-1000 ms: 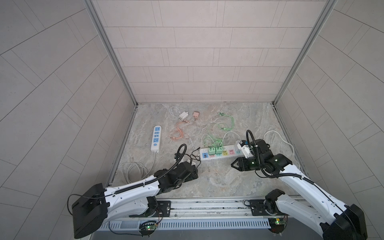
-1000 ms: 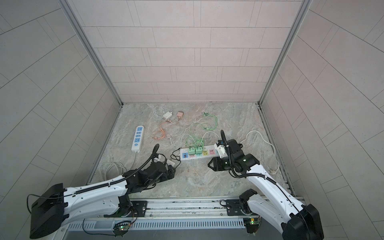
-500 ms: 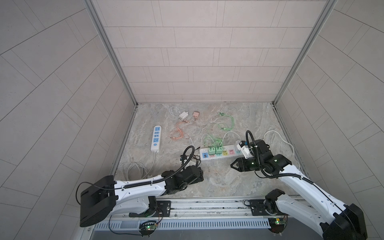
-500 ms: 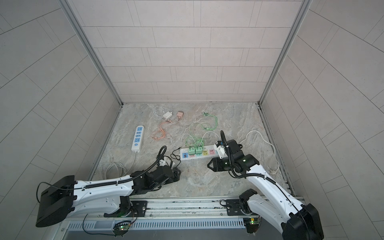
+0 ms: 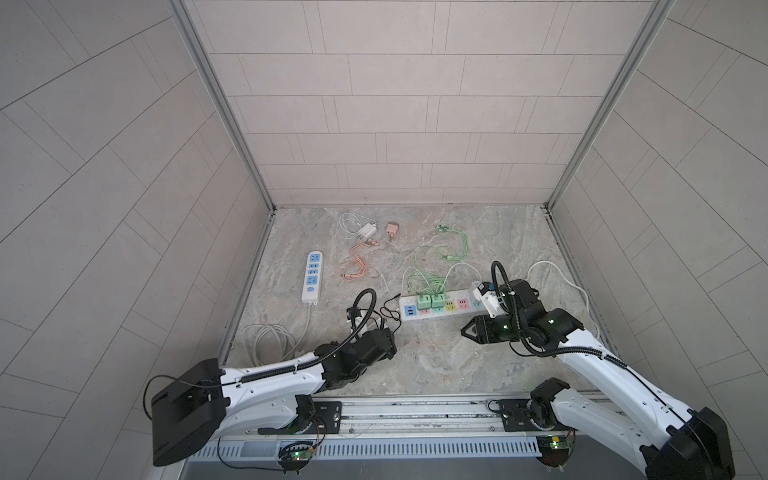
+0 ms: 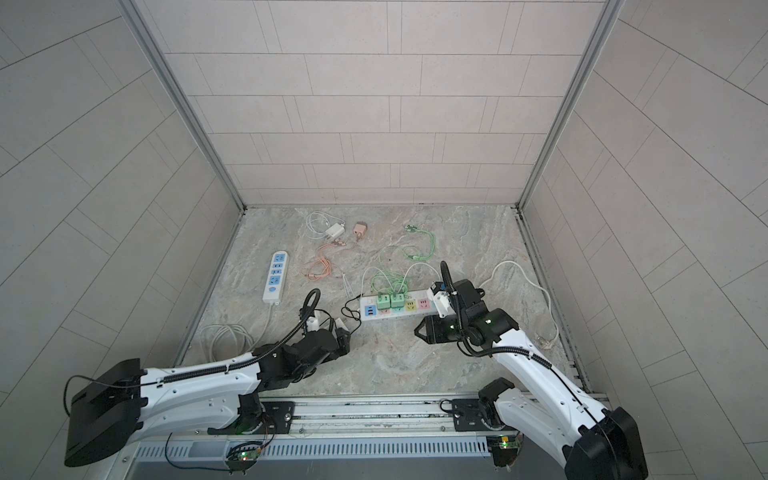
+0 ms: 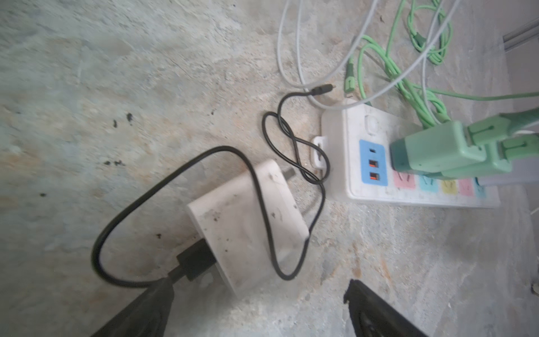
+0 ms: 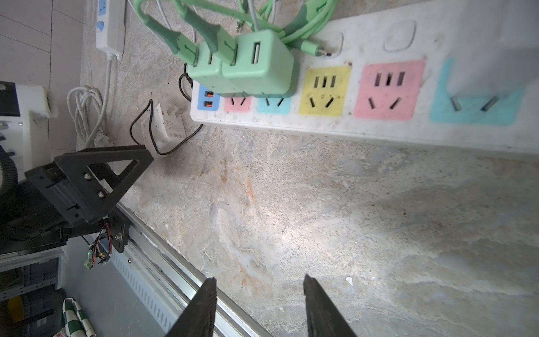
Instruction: Insert the plug
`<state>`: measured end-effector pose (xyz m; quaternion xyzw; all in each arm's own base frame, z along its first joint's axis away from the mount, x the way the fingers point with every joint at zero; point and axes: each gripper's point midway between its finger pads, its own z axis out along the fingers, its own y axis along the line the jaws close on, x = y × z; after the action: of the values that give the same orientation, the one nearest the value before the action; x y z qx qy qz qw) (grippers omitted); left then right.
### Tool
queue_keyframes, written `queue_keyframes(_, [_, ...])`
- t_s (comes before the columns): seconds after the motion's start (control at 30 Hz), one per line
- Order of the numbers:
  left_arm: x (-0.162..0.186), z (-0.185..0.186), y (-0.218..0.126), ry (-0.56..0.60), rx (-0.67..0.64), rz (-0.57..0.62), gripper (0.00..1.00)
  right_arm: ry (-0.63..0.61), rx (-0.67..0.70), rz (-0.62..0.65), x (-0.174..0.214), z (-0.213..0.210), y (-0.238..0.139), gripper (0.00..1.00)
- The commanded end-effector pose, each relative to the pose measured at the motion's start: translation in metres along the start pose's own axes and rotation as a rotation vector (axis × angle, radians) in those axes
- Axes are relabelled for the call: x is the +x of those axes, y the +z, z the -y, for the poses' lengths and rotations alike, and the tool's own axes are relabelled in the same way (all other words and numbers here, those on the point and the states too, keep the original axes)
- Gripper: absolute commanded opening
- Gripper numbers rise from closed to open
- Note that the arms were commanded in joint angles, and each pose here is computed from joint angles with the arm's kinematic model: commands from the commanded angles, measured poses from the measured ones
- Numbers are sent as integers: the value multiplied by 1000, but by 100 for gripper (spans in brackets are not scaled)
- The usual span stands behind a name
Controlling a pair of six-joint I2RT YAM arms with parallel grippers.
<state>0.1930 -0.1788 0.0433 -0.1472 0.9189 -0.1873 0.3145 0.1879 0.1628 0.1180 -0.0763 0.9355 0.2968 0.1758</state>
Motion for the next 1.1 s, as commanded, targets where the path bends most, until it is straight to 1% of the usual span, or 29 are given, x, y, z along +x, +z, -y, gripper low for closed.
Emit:
queue_keyframes(0.0, [-9,-25,10,-3,-58,5,100,-12,-2,-5,3,-1,0,49])
queue_keyframes(0.07, [-15,-28,16,-17,-62,-12,100,-12,1,-4,3,0,0,49])
queue_keyframes(0.2, [-28,-24,24,19,-84,0,100,-14,2,-6,3,0,0,49])
queue_keyframes(0.37, [-33,-13,37,26,-70,-33,100,-15,6,-8,4,0,0,49])
queue_keyframes(0.5, [-29,-5,47,35,-63,-72,100,-17,5,-1,3,0,-1,49])
queue_keyframes(0.57, [-25,2,50,45,-50,-113,100,-17,5,-2,4,0,-1,49])
queue_keyframes(0.63, [-20,10,50,78,-41,-166,100,-16,6,-2,4,0,-1,49])
queue_keyframes(0.7, [-15,15,50,73,-23,-196,100,-17,7,-1,3,0,-1,49])
queue_keyframes(0.9, [-1,7,47,100,-38,-264,98,-16,10,-1,4,0,-2,49])
queue_keyframes(1.0, [5,0,42,167,-91,-321,97,-15,13,3,4,0,-3,49])
queue_keyframes(1.07, [8,-1,38,204,-100,-343,97,-15,15,2,4,1,-3,49])
